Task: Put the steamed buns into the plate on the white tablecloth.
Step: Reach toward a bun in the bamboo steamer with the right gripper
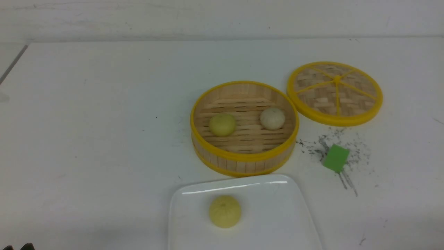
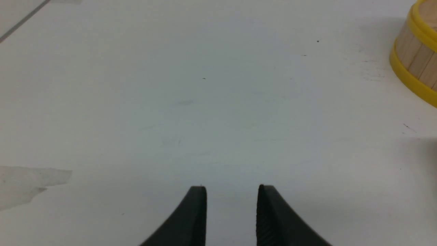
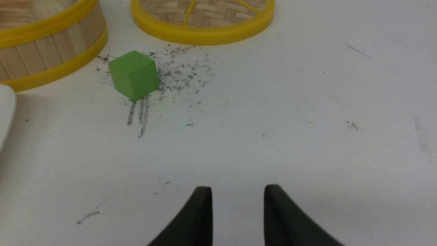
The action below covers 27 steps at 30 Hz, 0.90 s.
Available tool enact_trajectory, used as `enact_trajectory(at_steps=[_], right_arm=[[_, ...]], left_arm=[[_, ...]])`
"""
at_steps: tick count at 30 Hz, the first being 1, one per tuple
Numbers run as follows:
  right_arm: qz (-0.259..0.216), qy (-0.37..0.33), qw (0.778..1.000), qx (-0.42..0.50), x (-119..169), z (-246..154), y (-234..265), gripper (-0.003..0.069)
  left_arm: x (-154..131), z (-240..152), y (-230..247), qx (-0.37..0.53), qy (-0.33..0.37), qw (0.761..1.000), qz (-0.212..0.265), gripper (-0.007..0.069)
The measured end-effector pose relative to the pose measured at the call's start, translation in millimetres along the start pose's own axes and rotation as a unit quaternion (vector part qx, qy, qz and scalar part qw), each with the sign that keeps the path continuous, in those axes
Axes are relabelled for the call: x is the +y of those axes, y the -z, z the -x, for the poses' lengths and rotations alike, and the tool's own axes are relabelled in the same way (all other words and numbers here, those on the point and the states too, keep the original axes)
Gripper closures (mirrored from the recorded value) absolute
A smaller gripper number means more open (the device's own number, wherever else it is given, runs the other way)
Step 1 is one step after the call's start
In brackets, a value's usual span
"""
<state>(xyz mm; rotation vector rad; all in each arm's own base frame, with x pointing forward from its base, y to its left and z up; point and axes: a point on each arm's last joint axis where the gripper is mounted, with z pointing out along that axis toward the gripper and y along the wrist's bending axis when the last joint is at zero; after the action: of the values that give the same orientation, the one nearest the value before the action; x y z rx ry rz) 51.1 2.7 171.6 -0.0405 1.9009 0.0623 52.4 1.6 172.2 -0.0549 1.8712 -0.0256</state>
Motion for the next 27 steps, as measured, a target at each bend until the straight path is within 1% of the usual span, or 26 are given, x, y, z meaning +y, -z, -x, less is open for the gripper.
enact_trajectory(at_steps=[8,12,13,14,15,17,18,19,20,21,22,23,25,26,27], right_arm=[[-0.001,0.002,1.000,-0.003,-0.1,0.3,-0.2,0.0419],[-0.008,0.019,1.000,-0.005,-1.4,0.7,-0.1,0.0419],[-0.009,0.022,1.000,-0.005,-1.6,0.8,-0.1,0.0419],[-0.009,0.020,1.000,-0.007,-1.6,0.9,-0.2,0.0419],[-0.006,0.009,1.000,-0.008,-1.2,0.8,-0.4,0.0419],[0.007,-0.049,0.999,-0.018,1.1,1.7,-0.8,0.0419],[0.019,-0.098,0.995,-0.028,2.9,3.0,-1.0,0.0419],[0.022,-0.109,0.993,-0.030,3.3,3.5,-1.0,0.0419],[0.042,-0.192,0.979,-0.045,5.8,7.3,-0.5,0.0419],[0.061,-0.271,0.959,-0.060,7.7,11.2,0.1,0.0419],[0.064,-0.288,0.954,-0.061,7.9,11.7,0.2,0.0419],[0.080,-0.357,0.928,-0.068,9.1,14.4,0.8,0.0419],[0.096,-0.424,0.898,-0.071,10.2,16.7,1.4,0.0419],[0.102,-0.446,0.886,-0.070,10.7,17.2,1.5,0.0419],[0.105,-0.460,0.879,-0.069,11.0,17.5,1.6,0.0419]], left_arm=[[0.0,0.0,0.0,0.000,0.000,1.000,0.000,0.0384],[0.0,0.0,0.0,0.000,0.001,1.000,0.000,0.0384],[-0.4,0.0,0.0,0.000,0.008,1.000,-0.002,0.0384],[-1.5,-0.2,0.0,0.001,0.042,0.999,-0.008,0.0384],[-3.6,-0.3,0.1,0.004,0.097,0.995,-0.020,0.0384],[-9.2,0.0,0.5,0.012,0.230,0.972,-0.049,0.0384],[-11.8,0.1,0.8,0.018,0.293,0.954,-0.062,0.0384],[-11.8,0.0,0.8,0.019,0.299,0.952,-0.062,0.0384],[-15.5,0.0,1.1,0.031,0.385,0.919,-0.080,0.0384],[-18.0,0.3,1.4,0.038,0.441,0.892,-0.092,0.0384],[-18.0,0.3,1.4,0.039,0.445,0.890,-0.092,0.0384],[-19.8,1.0,1.7,0.044,0.483,0.868,-0.101,0.0384],[-21.2,1.8,2.1,0.048,0.518,0.847,-0.109,0.0384],[-21.5,1.9,2.1,0.049,0.522,0.845,-0.110,0.0384],[-21.5,2.1,2.2,0.048,0.523,0.844,-0.110,0.0384]])
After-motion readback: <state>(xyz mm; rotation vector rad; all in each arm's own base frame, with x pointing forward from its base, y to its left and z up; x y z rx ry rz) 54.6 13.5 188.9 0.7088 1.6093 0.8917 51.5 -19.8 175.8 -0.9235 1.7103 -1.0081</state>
